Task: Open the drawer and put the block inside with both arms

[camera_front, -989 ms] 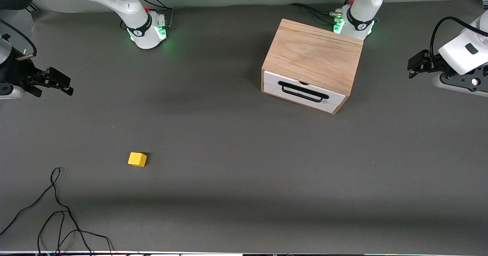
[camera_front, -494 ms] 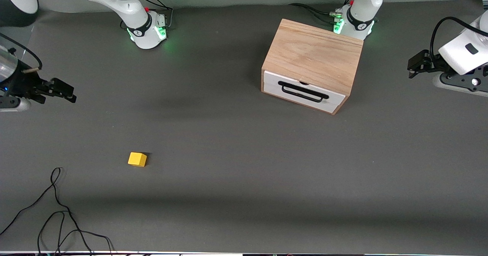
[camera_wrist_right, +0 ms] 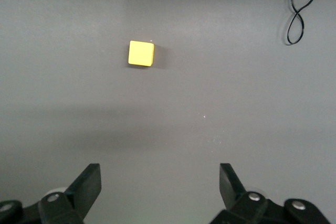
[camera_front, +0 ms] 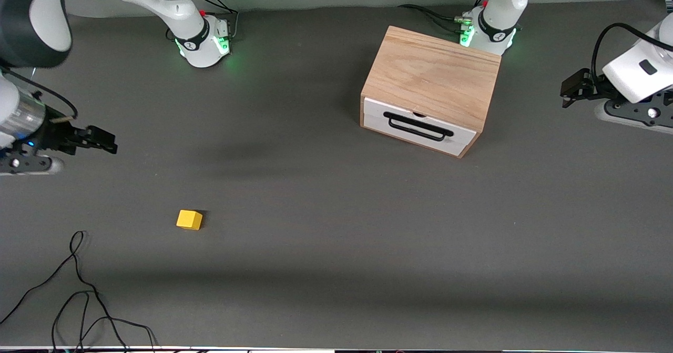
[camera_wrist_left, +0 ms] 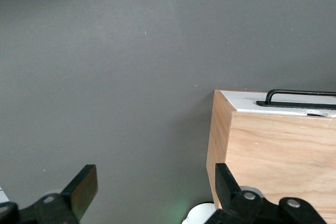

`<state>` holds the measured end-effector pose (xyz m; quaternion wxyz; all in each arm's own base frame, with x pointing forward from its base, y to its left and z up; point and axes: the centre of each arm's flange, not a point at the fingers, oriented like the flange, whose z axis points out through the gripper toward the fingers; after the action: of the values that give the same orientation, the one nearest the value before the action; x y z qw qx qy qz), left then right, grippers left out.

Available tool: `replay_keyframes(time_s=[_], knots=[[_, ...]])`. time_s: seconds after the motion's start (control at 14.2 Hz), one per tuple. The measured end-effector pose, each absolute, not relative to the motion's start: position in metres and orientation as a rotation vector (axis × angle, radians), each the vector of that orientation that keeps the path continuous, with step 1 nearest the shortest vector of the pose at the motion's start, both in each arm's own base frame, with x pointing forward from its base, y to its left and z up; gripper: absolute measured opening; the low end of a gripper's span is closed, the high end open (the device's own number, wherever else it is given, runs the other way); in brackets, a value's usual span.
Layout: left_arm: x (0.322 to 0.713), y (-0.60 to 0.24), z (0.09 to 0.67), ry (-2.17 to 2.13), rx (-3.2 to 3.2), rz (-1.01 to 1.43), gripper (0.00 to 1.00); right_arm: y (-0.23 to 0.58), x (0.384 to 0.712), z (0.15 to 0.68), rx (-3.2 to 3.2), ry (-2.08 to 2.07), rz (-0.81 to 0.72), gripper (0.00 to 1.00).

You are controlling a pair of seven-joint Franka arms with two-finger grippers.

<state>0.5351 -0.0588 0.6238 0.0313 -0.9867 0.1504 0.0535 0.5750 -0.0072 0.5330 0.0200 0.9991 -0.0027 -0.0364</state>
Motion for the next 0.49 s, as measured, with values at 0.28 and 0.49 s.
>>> replay_keyframes(time_s=[0.28,0.49], knots=[[0.533,-0.073,0.624,0.503,-3.033,0.163,1.0,-0.007,0.582,0.535,3.098,-0.008,-0.063,1.0],[0.534,-0.072,0.624,0.499,-3.033,0.164,1.0,-0.007,0.585,0.546,3.098,-0.008,-0.028,1.0]])
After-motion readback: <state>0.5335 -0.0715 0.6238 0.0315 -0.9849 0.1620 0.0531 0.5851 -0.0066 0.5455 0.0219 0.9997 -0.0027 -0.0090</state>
